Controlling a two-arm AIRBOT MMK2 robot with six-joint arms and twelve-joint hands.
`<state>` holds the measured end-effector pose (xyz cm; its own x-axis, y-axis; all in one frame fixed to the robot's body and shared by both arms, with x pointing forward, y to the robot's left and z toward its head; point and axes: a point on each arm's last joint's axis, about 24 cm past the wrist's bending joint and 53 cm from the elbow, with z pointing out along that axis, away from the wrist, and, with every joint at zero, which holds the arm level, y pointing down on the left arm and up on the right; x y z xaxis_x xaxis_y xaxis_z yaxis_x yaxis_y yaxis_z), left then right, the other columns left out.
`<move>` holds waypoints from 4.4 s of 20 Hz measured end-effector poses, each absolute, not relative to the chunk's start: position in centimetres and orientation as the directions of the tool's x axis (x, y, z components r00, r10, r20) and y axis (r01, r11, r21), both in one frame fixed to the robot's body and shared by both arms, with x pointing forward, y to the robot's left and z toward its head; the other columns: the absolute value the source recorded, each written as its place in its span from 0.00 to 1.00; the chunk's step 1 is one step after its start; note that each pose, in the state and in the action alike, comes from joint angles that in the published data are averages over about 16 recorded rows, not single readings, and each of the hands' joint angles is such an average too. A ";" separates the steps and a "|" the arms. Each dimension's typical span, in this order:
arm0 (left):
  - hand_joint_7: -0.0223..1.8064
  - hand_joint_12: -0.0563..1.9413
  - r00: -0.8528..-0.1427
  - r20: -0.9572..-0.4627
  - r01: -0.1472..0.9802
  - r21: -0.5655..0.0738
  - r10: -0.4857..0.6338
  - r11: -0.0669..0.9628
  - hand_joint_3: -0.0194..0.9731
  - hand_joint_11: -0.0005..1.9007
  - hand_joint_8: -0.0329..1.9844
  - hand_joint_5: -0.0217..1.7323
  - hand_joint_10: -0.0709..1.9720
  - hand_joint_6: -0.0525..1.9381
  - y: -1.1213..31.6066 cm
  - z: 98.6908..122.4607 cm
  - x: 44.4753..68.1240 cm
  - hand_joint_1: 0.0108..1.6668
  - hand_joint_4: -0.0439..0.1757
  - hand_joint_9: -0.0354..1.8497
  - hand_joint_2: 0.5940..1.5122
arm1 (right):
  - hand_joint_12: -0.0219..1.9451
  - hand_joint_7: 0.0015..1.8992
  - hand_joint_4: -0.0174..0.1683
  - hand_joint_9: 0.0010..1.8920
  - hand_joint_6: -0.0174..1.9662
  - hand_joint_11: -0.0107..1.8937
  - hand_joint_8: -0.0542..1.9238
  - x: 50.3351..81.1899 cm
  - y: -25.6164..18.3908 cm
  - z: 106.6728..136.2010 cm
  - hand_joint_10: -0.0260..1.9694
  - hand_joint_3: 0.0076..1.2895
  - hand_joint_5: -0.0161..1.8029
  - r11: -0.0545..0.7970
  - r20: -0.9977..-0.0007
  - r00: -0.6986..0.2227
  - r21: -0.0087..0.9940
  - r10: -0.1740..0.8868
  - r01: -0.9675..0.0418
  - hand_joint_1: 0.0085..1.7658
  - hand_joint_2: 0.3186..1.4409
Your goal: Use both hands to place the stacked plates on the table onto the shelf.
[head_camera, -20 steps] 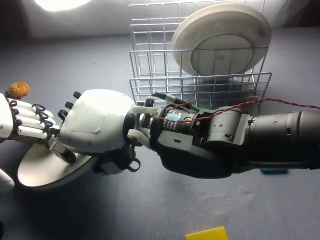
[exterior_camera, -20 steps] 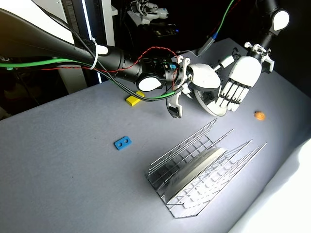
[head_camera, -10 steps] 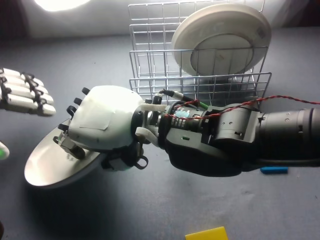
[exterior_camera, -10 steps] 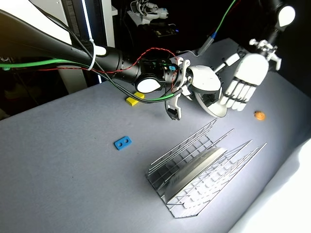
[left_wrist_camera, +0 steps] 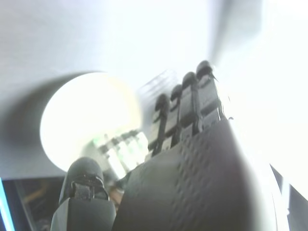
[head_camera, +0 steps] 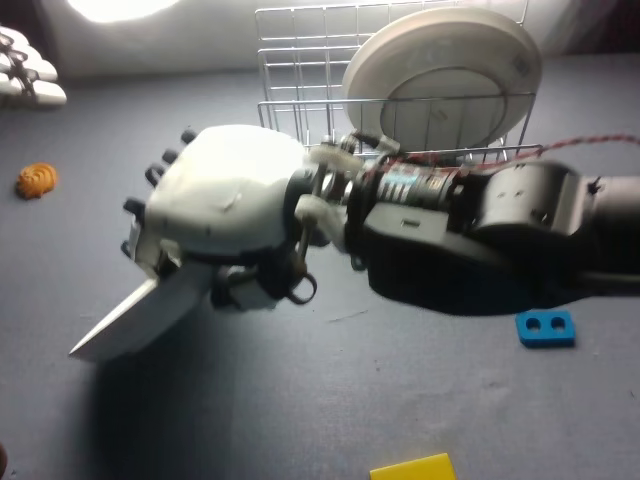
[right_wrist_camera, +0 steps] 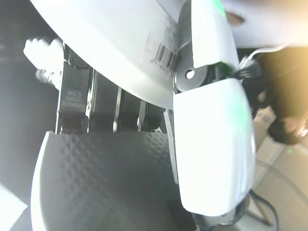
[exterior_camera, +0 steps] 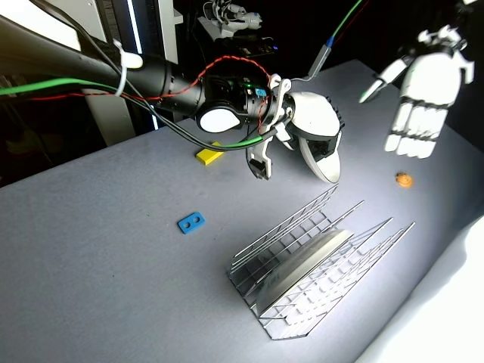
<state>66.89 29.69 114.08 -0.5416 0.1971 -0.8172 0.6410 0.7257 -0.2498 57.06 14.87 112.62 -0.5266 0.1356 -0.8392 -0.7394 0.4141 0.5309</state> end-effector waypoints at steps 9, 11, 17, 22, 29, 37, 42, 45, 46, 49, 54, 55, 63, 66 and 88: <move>0.03 0.03 -0.456 -0.878 0.646 -0.214 0.146 0.733 0.04 0.01 0.02 0.05 0.04 0.04 30.1 118.3 67.7 0.00 0.19 0.03 0.59 | 0.54 0.54 0.06 0.56 0.48 0.50 0.48 56.3 12.9 119.1 0.49 0.00 0.51 0.384 -0.827 -0.529 0.559 0.191 -0.735 0.77 0.62; 0.03 0.03 -0.449 -0.881 0.651 -0.209 0.148 0.730 0.04 0.01 0.02 0.05 0.04 0.04 30.0 118.6 67.7 0.00 0.19 0.03 0.59 | 0.53 0.54 0.06 0.55 0.48 0.49 0.48 56.2 12.4 120.4 0.49 0.00 0.51 0.379 -0.822 -0.532 0.567 0.202 -0.731 0.77 0.63; 0.03 0.03 -0.445 -0.883 0.666 -0.213 0.152 0.715 0.04 0.01 0.02 0.05 0.04 0.04 29.3 118.9 67.4 0.00 0.19 0.03 0.59 | 0.50 0.56 0.05 0.56 0.45 0.51 0.44 56.8 10.5 124.4 0.47 0.00 0.52 0.342 -0.798 -0.550 0.602 0.245 -0.721 0.77 0.63; 0.03 0.03 -0.446 -0.880 0.674 -0.213 0.160 0.707 0.04 0.01 0.02 0.05 0.04 0.04 29.0 118.8 67.1 0.01 0.19 0.03 0.60 | 0.49 0.56 0.05 0.57 0.46 0.52 0.44 58.6 8.2 126.8 0.46 0.00 0.53 0.341 -0.748 -0.595 0.664 0.294 -0.665 0.77 0.63; 0.03 0.03 -0.450 -0.879 0.682 -0.225 0.157 0.695 0.04 0.01 0.02 0.05 0.04 0.04 28.5 118.8 66.7 0.01 0.19 0.03 0.61 | 0.49 0.55 0.05 0.57 0.47 0.53 0.44 63.1 3.9 127.8 0.46 0.00 0.53 0.402 -0.615 -0.659 0.786 0.432 -0.470 0.77 0.63; 0.03 0.03 -0.461 -0.872 0.696 -0.241 0.164 0.676 0.04 0.01 0.02 0.05 0.04 0.04 28.2 118.7 66.0 0.01 0.19 0.03 0.61 | 0.50 0.54 0.05 0.57 0.47 0.53 0.45 67.1 -0.9 125.8 0.47 0.00 0.52 0.446 -0.443 -0.674 0.876 0.591 -0.184 0.77 0.63; 0.03 0.03 -0.467 -0.867 0.703 -0.246 0.172 0.667 0.04 0.01 0.02 0.05 0.04 0.04 28.0 118.5 65.7 0.01 0.19 0.03 0.61 | 0.50 0.54 0.05 0.56 0.47 0.52 0.46 68.6 -2.8 124.5 0.48 0.00 0.52 0.452 -0.390 -0.663 0.888 0.639 -0.087 0.77 0.63; 0.03 0.03 -0.470 -0.865 0.706 -0.249 0.176 0.663 0.04 0.01 0.02 0.05 0.04 0.04 28.0 118.4 65.5 0.01 0.19 0.03 0.61 | 0.51 0.53 0.05 0.56 0.47 0.52 0.47 69.3 -3.3 124.0 0.49 0.00 0.51 0.446 -0.374 -0.659 0.893 0.653 -0.065 0.77 0.63; 0.03 0.03 -0.471 -0.864 0.707 -0.249 0.178 0.662 0.04 0.01 0.02 0.05 0.04 0.04 27.9 118.3 65.4 0.01 0.19 0.03 0.61 | 0.51 0.53 0.05 0.56 0.47 0.52 0.47 69.5 -3.4 123.9 0.49 0.00 0.51 0.443 -0.368 -0.658 0.894 0.656 -0.058 0.77 0.63; 0.03 0.03 -0.473 -0.862 0.709 -0.249 0.183 0.660 0.04 0.01 0.02 0.05 0.04 0.04 27.9 118.2 65.3 0.01 0.19 0.03 0.61 | 0.51 0.53 0.05 0.56 0.47 0.52 0.47 70.1 -3.6 123.1 0.50 0.00 0.51 0.438 -0.353 -0.657 0.898 0.666 -0.039 0.77 0.63; 0.02 0.03 -0.475 -0.859 0.714 -0.249 0.192 0.654 0.04 0.01 0.02 0.05 0.04 0.04 27.7 118.0 65.1 0.01 0.19 0.03 0.61 | 0.51 0.53 0.04 0.56 0.47 0.51 0.48 71.0 -3.6 121.4 0.50 0.00 0.51 0.433 -0.329 -0.663 0.901 0.673 -0.008 0.78 0.63; 0.02 0.03 -0.476 -0.858 0.715 -0.249 0.194 0.653 0.04 0.01 0.02 0.05 0.04 0.04 27.6 118.0 65.1 0.01 0.19 0.03 0.61 | 0.51 0.53 0.04 0.56 0.47 0.51 0.48 71.1 -3.5 121.0 0.50 0.00 0.51 0.432 -0.323 -0.665 0.902 0.673 -0.001 0.78 0.63; 0.02 0.03 -0.480 -0.852 0.726 -0.250 0.211 0.641 0.04 0.01 0.02 0.05 0.04 0.04 27.3 117.6 64.7 0.01 0.19 0.03 0.60 | 0.51 0.54 0.05 0.56 0.47 0.51 0.47 72.0 -3.6 117.6 0.50 0.01 0.51 0.429 -0.284 -0.673 0.902 0.682 0.054 0.78 0.63; 0.02 0.03 -0.482 -0.849 0.730 -0.253 0.216 0.635 0.04 0.01 0.02 0.05 0.04 0.04 27.0 117.5 64.6 0.01 0.19 0.03 0.60 | 0.51 0.54 0.05 0.56 0.47 0.50 0.47 72.1 -3.6 116.9 0.50 0.00 0.50 0.429 -0.279 -0.675 0.901 0.683 0.062 0.78 0.63; 0.03 0.03 -0.523 -0.806 0.767 -0.305 0.275 0.565 0.04 0.01 0.02 0.05 0.04 0.04 23.8 115.3 61.9 0.01 0.20 0.03 0.60 | 0.56 0.54 0.08 0.55 0.08 0.34 0.04 72.4 -3.7 120.9 0.05 0.00 0.50 0.421 -0.354 -0.659 0.905 0.664 -0.061 0.66 0.63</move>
